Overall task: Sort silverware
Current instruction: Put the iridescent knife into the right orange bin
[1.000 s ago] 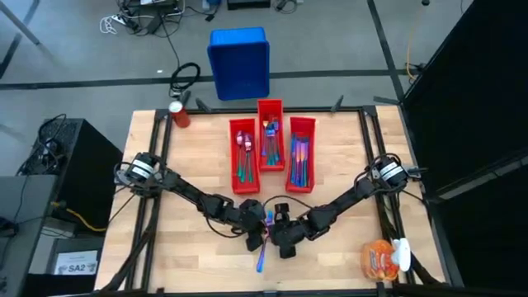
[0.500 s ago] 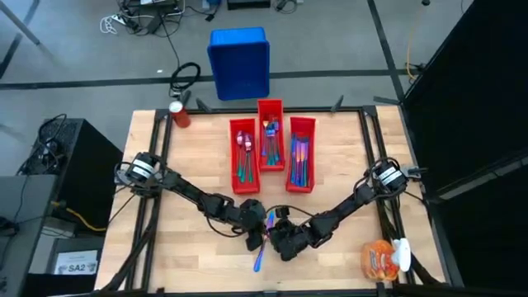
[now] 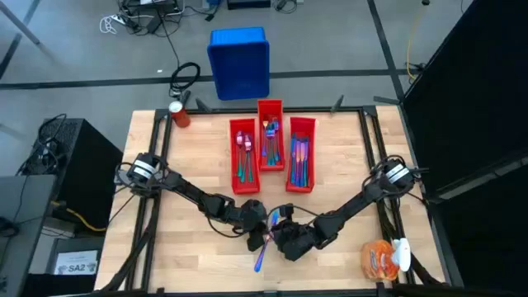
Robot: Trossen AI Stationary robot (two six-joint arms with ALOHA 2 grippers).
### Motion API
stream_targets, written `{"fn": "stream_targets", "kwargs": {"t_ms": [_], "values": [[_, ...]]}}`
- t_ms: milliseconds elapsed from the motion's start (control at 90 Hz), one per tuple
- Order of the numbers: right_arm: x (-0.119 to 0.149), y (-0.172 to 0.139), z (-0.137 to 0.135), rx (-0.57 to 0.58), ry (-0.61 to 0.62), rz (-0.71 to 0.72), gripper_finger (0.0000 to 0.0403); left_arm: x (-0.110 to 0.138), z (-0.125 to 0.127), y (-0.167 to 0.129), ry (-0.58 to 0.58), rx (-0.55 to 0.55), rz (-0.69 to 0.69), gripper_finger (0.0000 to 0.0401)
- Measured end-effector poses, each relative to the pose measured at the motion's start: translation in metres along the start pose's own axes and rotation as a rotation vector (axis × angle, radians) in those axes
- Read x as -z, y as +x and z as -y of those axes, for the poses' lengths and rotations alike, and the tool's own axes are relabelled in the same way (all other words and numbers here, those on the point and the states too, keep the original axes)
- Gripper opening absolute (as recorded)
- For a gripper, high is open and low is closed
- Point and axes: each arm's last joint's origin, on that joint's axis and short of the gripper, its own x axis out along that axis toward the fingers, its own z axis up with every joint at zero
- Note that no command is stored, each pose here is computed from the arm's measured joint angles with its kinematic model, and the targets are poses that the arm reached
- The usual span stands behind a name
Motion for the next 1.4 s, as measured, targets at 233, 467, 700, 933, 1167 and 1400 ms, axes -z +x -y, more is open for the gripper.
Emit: {"fn": "stream_targets", "kwargs": {"t_ms": [233,467,700,933,1167,1400], "values": [[0.001,-0.004,0.0,-0.167,0.133,-0.054,0.0,-0.004,0.003,-0.003,-0.001,0.009,0.011,0.0078],[0.006,0.001,0.006,-0.159,0.19,-0.11,0.0,-0.012,0.009,-0.011,0.028,0.014,0.022,0.0078],[0.01,0.014,0.01,-0.217,0.254,-0.165,0.0,-0.013,0.008,-0.011,0.016,0.006,0.017,0.0078],[0.013,0.028,0.015,-0.221,0.285,-0.172,0.0,-0.013,0.009,-0.011,-0.001,0.015,0.023,0.0078],[0.009,0.036,0.023,-0.189,0.274,-0.107,0.0,-0.013,0.009,-0.011,-0.003,0.01,0.017,0.0078],[0.005,0.034,0.018,-0.11,0.214,-0.033,0.0,-0.011,0.007,-0.011,-0.001,-0.015,-0.002,0.0078]]}}
